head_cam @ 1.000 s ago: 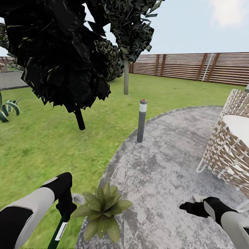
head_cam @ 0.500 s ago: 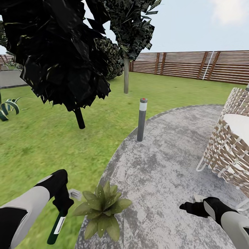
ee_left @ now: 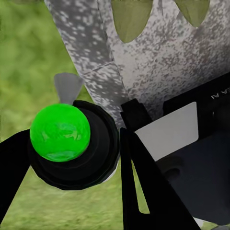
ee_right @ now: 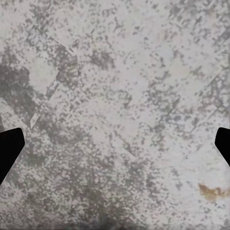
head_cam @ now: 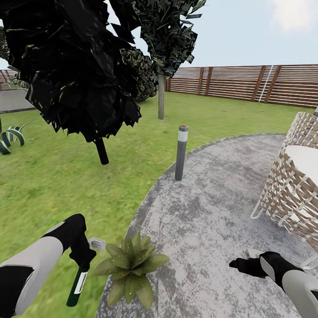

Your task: Pick up the pesticide atomizer in the garden and spray insectifuge to fully cover both potted plants in the garden.

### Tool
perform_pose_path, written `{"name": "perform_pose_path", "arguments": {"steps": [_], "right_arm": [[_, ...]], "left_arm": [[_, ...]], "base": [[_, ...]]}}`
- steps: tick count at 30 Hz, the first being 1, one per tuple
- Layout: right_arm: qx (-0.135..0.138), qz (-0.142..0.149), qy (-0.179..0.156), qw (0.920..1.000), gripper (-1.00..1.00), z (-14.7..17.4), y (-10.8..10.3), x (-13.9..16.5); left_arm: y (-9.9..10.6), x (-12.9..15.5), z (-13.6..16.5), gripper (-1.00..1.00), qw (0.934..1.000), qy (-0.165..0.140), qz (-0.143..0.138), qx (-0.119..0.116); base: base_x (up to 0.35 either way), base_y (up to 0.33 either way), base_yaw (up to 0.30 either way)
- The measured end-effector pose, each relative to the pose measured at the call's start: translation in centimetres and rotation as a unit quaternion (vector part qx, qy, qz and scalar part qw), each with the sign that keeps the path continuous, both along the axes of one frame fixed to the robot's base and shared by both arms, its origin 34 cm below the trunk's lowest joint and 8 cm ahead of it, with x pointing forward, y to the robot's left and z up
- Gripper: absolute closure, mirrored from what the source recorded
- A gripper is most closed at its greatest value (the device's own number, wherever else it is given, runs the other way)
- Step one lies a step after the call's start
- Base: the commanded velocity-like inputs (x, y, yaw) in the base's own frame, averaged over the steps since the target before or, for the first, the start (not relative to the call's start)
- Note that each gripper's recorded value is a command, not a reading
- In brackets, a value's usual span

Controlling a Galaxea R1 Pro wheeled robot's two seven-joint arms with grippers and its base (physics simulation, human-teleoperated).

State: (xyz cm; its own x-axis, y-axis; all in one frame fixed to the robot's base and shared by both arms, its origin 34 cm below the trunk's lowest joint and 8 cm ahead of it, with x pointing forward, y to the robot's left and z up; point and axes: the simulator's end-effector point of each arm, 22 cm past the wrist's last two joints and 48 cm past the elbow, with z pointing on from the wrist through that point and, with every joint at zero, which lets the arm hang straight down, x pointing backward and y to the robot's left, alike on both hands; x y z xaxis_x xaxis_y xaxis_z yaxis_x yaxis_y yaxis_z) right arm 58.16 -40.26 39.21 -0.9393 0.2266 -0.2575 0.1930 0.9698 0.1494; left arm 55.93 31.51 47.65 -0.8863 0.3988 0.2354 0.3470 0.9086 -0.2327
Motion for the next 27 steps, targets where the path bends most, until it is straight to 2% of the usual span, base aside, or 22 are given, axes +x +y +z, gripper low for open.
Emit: {"name": "perform_pose_path", "arguments": {"steps": [11,20,27], "right_arm": [[0.000,0.000,0.000,1.0000,-1.00,0.0,0.0,0.0],[0.000,0.000,0.000,1.0000,-1.00,-1.9,0.0,-0.4],[0.000,0.000,0.000,1.0000,-1.00,-1.9,0.0,-0.4]], "left_arm": [[-0.1,0.1,0.0,1.00,1.0000,-0.001,0.000,-0.001],[0.1,-0.3,-1.9,1.00,1.0000,-0.001,0.000,0.001],[0.5,-0.3,-1.9,1.00,1.0000,-0.003,0.000,0.008]], "base": [[0.000,0.000,0.000],[0.000,0.000,0.000],[0.000,0.000,0.000]]}}
